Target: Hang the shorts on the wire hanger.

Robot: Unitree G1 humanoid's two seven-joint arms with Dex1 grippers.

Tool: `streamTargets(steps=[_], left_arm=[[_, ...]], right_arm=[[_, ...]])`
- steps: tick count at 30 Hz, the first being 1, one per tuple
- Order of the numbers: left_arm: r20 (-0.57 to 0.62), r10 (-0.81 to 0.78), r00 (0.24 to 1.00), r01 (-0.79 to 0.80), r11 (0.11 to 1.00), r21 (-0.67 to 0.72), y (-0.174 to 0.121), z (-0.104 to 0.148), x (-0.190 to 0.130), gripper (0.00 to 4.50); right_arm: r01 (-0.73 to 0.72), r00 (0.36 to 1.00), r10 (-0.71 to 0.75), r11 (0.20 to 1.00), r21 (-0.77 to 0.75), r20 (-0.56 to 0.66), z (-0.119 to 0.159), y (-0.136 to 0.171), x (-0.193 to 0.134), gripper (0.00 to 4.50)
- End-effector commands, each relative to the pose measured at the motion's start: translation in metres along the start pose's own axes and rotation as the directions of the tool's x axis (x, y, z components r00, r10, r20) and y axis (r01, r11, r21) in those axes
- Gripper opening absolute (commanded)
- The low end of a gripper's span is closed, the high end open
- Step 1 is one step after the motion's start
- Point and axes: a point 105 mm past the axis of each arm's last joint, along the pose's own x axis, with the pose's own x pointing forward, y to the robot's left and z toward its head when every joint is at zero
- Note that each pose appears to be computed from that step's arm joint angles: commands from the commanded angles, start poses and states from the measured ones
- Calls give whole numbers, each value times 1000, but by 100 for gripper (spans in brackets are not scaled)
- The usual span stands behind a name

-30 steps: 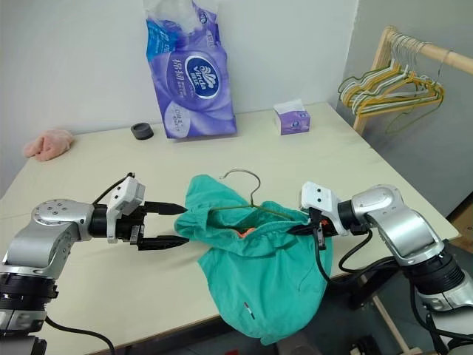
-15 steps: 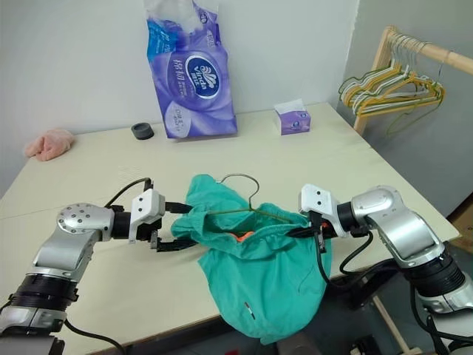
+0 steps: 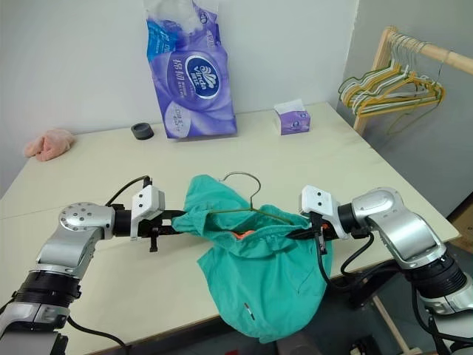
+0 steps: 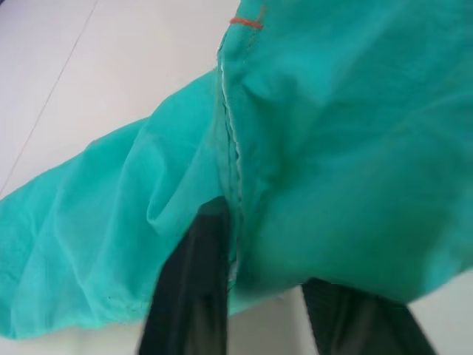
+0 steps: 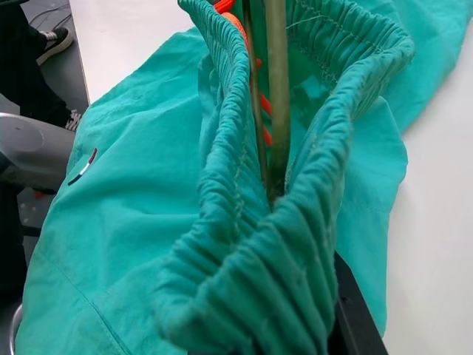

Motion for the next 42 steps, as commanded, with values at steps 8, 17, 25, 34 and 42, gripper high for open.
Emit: streamTargets(steps=[8,17,25,34,42], left_arm=[[27,61,998,-61,998,3,6,6,-6,4],[20,70,997,-70,998,0,5,3,-7,4],[49,38,998,-38,999,3,-6,9,2,4],[54,88,995,-87,996,-32,-6,8,4,155],[64,362,930,-362,932,-16,20,-3,-21,304]], right_arm=[[-12,1000,12,999,31,22,4,4,-14,0],[-24,1000,23,998,60,21,2,7,-22,0],[-23,998,19,997,76,58,8,6,-17,0],[-19,998,13,997,81,69,10,5,-15,0],[10,996,-19,994,107,88,11,2,-14,0]])
